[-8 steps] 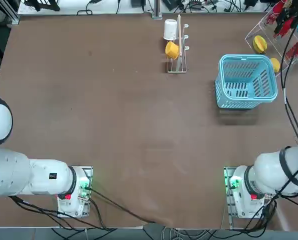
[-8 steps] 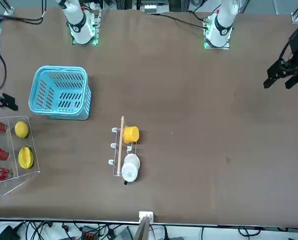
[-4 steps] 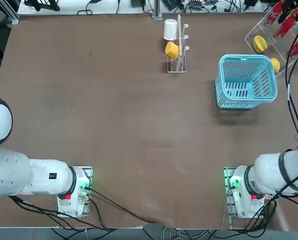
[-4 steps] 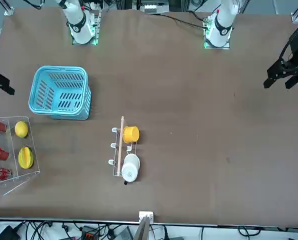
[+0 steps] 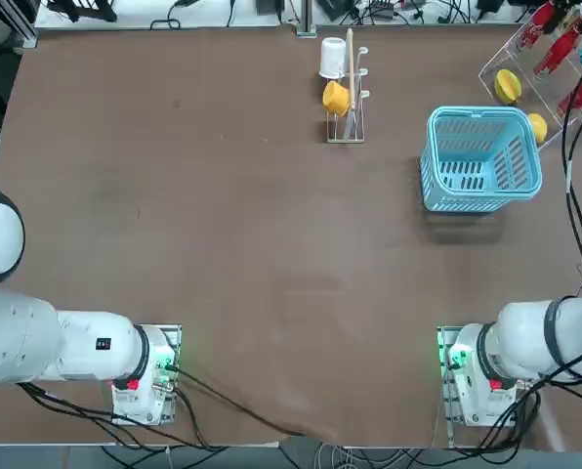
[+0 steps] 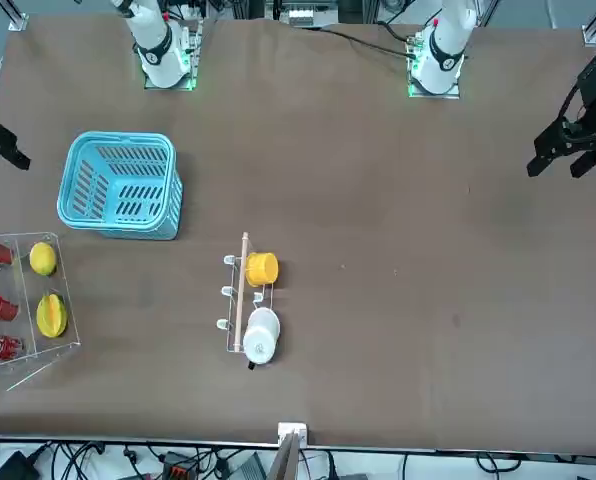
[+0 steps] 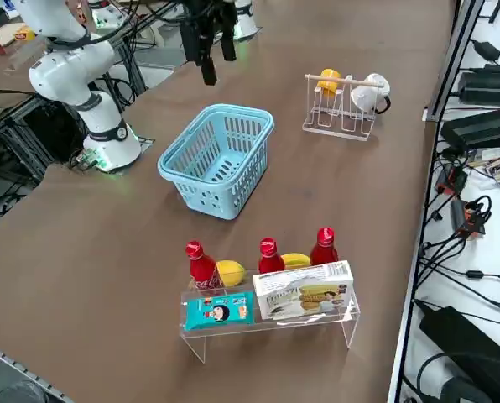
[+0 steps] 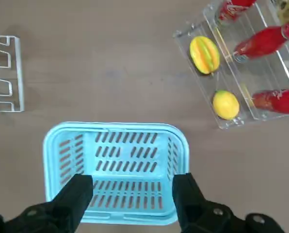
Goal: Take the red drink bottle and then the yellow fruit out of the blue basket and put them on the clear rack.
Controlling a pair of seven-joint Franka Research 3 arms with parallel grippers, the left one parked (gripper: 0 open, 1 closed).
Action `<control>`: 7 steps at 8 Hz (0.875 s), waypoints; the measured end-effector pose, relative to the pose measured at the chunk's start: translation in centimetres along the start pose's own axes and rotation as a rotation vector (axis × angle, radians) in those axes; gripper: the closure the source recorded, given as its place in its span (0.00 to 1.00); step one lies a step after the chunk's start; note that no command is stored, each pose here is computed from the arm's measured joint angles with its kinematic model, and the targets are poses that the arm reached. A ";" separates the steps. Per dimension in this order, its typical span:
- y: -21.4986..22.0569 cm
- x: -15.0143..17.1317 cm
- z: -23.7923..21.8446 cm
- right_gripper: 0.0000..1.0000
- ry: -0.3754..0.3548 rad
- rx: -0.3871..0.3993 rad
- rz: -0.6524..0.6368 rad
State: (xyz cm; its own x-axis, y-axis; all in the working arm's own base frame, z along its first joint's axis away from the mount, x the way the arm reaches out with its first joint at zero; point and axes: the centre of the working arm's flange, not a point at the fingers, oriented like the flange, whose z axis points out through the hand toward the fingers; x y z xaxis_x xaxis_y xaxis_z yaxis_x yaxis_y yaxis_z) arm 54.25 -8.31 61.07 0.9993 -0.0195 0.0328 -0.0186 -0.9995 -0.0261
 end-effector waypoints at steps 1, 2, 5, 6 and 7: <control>-1.9 0.1 -0.6 0.00 0.002 0.000 -0.007; -3.7 -0.1 -0.8 0.00 -0.014 0.003 -0.013; -4.9 -1.2 -1.6 0.00 -0.046 0.013 -0.028; -5.2 -1.3 -1.6 0.00 -0.050 0.013 -0.034; -5.4 -1.4 -1.7 0.00 -0.051 0.014 -0.037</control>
State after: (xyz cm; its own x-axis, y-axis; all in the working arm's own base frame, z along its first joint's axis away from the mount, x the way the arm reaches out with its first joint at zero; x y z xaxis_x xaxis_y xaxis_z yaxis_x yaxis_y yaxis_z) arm 52.89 -2.95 62.86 0.9997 0.0190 -0.0168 0.0183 -0.9991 -0.0394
